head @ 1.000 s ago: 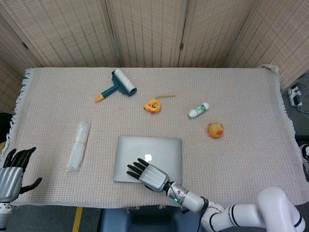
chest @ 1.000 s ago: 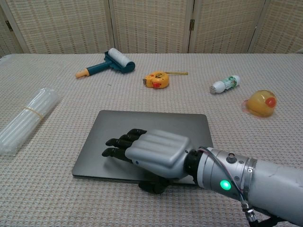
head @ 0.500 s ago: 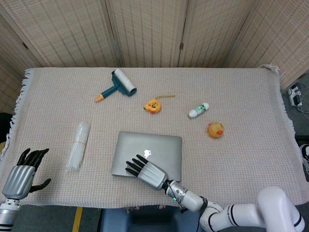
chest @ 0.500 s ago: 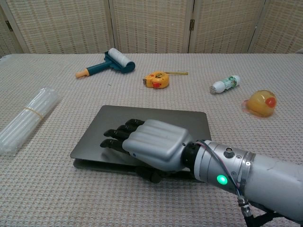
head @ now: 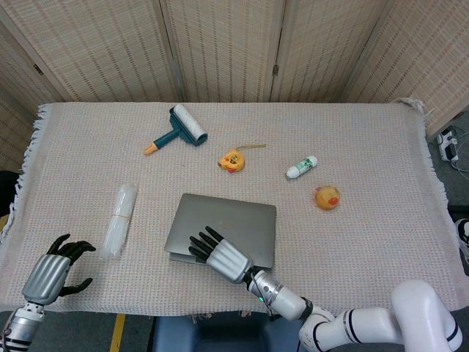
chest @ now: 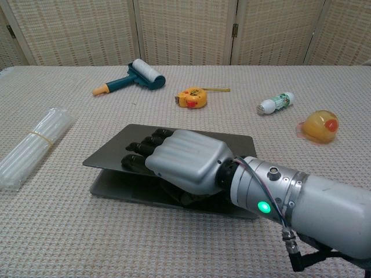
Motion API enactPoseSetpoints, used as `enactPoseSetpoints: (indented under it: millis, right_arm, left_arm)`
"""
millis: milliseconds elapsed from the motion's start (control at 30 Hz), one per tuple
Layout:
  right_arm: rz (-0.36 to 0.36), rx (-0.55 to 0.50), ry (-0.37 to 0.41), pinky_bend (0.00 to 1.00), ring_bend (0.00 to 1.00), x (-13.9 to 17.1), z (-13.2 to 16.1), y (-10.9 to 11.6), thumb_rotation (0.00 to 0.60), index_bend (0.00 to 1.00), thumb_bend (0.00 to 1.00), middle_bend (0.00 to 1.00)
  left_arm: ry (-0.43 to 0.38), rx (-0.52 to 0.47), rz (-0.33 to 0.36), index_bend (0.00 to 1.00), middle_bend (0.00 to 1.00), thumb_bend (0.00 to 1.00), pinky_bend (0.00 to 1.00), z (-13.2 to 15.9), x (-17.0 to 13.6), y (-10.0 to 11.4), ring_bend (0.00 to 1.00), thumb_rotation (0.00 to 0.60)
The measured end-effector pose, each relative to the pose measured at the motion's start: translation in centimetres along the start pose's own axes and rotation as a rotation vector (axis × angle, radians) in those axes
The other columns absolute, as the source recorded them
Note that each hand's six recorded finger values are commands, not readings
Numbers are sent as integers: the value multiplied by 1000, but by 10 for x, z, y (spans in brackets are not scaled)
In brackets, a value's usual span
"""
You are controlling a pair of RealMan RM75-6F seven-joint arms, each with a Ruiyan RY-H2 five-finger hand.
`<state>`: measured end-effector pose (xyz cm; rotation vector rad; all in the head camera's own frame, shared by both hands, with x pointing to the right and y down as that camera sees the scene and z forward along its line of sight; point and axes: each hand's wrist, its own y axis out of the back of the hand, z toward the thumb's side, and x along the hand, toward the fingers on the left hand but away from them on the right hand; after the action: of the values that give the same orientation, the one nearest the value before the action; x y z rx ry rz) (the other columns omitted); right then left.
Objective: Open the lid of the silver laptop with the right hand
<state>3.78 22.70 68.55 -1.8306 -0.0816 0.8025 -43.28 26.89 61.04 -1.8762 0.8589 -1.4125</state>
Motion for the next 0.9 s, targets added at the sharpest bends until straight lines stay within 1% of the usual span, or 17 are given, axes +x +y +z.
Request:
enactPoseSetpoints:
  millis: [100,233,300,400,533,667,767,900]
  right_arm:
    - [-6,4,-8,0,0,-1,-1,4,600,0,773,0]
    - [-10,9,-14,0,0,-3,-2,7,600,0,773,0]
    - [-9,13,-17,0,0,-3,-2,7,600,0,773,0]
    - [-5,19,-22,0,0,-3,-3,6,600,0,773,0]
    - [1,21,-29,0,0,-3,-3,4,600,0,772,0]
    - [0,24,-33,0,0,-4,-3,5,600,0,773,0]
    - [-1,30,-34,0,0,-4,-3,5,600,0,773,0]
    - [-3,31,-37,0,0,-4,-3,5,600,0,773,0]
  left_arm:
    - [-36,-8,-20,355,330,272,151,6,0,-8,315,600]
    - [-112,-7,-60,326,328,272,145,21,3,-22,287,600]
    - [-155,-7,-81,298,310,273,135,30,5,-29,261,600]
    - [-215,-5,-119,245,252,275,110,45,13,-40,203,600]
    - [-275,-3,-159,194,207,277,93,63,24,-52,176,600]
    - [-308,5,-205,146,170,277,64,76,33,-62,142,600]
    - [-326,11,-241,83,125,281,34,87,40,-71,99,600]
    - [-338,21,-286,44,87,285,4,98,47,-81,60,600]
